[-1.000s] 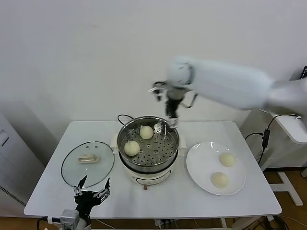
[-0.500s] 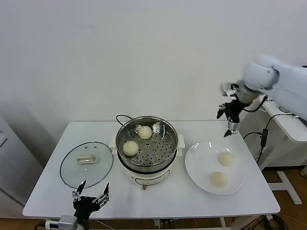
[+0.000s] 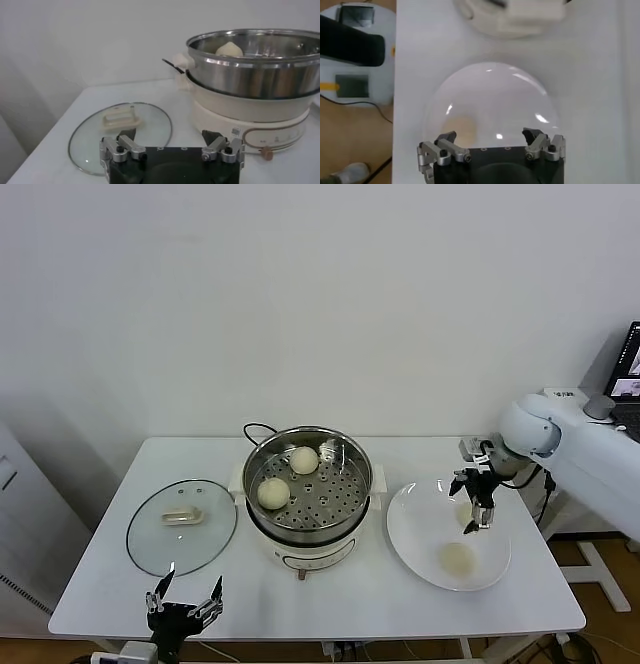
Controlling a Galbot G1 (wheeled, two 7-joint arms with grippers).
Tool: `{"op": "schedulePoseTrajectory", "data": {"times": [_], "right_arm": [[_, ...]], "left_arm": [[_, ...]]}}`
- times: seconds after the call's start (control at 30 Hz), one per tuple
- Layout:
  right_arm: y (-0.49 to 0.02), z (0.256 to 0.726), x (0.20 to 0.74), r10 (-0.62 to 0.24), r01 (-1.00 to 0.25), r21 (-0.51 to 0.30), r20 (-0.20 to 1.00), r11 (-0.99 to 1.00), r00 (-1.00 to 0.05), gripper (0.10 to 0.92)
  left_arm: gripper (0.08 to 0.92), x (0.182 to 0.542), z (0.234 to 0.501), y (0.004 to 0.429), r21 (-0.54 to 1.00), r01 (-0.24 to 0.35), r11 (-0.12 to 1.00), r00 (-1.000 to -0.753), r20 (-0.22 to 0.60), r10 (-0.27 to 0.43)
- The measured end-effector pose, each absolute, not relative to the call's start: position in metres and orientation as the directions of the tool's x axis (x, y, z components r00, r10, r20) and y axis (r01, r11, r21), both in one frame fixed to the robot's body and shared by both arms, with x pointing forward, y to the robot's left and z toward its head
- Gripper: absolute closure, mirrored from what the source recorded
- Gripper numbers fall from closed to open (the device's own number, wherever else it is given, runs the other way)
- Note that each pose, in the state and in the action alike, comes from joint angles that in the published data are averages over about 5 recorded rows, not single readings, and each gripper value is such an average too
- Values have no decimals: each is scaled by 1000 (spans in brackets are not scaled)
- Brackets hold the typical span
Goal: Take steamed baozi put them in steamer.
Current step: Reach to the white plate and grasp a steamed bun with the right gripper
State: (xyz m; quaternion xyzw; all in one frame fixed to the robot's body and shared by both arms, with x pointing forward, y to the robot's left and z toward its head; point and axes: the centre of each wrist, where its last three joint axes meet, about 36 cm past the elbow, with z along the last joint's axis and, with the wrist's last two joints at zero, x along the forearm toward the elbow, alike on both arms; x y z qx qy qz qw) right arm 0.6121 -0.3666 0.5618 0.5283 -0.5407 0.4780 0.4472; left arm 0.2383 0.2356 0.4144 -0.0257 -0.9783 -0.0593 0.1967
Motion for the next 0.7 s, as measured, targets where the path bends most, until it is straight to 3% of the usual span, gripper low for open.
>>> {"op": "schedulePoseTrajectory", "data": {"times": [0.7], "right_arm": [[-366, 490, 597, -121, -1000, 1, 993, -19, 3, 200]], "left_arm": [[177, 239, 409, 236, 109, 86, 990, -914, 403, 35]]}}
